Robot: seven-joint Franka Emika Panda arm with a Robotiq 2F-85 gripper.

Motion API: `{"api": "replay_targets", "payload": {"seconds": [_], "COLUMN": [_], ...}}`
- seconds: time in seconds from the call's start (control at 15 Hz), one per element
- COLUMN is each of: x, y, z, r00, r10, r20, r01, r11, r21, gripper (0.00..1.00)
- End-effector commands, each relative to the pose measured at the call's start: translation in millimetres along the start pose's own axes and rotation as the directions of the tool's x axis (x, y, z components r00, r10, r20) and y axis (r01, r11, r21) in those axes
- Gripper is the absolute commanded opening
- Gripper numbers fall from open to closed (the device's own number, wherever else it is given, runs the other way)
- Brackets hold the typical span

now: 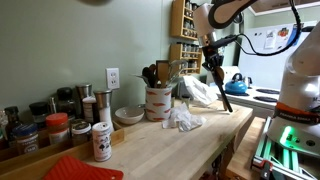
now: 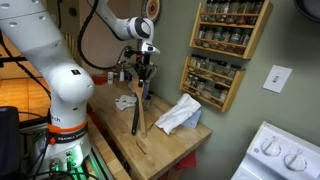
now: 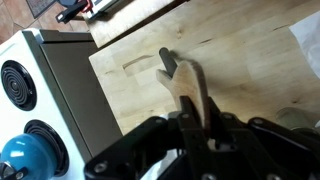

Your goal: Move the wooden spoon and spatula to the counter

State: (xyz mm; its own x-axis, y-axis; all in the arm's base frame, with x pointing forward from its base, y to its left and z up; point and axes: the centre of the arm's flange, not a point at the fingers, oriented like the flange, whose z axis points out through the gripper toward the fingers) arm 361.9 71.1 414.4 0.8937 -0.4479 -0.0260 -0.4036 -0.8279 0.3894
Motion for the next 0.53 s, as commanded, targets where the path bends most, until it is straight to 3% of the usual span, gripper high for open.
{"api": "replay_targets", "payload": {"seconds": [0.0, 0.13, 0.2, 0.27, 0.4, 0.47], "x": [-7.6, -9.8, -10.8, -11.4, -10.9, -10.3], "y": [-8.0, -13.2, -14.3, -14.7, -16.2, -16.9], "z": [14.3, 15.6, 15.6, 15.4, 17.5, 18.4], "r00": [0.999, 0.998, 0.998, 0.998, 0.998, 0.998], "r10": [-0.022, -0.030, -0.033, -0.034, -0.037, -0.037], "r20": [-0.041, -0.046, -0.047, -0.046, -0.050, -0.051], "r01": [0.022, 0.030, 0.033, 0.034, 0.037, 0.037], "r11": [1.000, 1.000, 0.999, 0.999, 0.999, 0.999], "r21": [-0.002, 0.002, 0.000, -0.002, 0.002, 0.007], "gripper": [0.05, 0.05, 0.32, 0.44, 0.57, 0.58]}}
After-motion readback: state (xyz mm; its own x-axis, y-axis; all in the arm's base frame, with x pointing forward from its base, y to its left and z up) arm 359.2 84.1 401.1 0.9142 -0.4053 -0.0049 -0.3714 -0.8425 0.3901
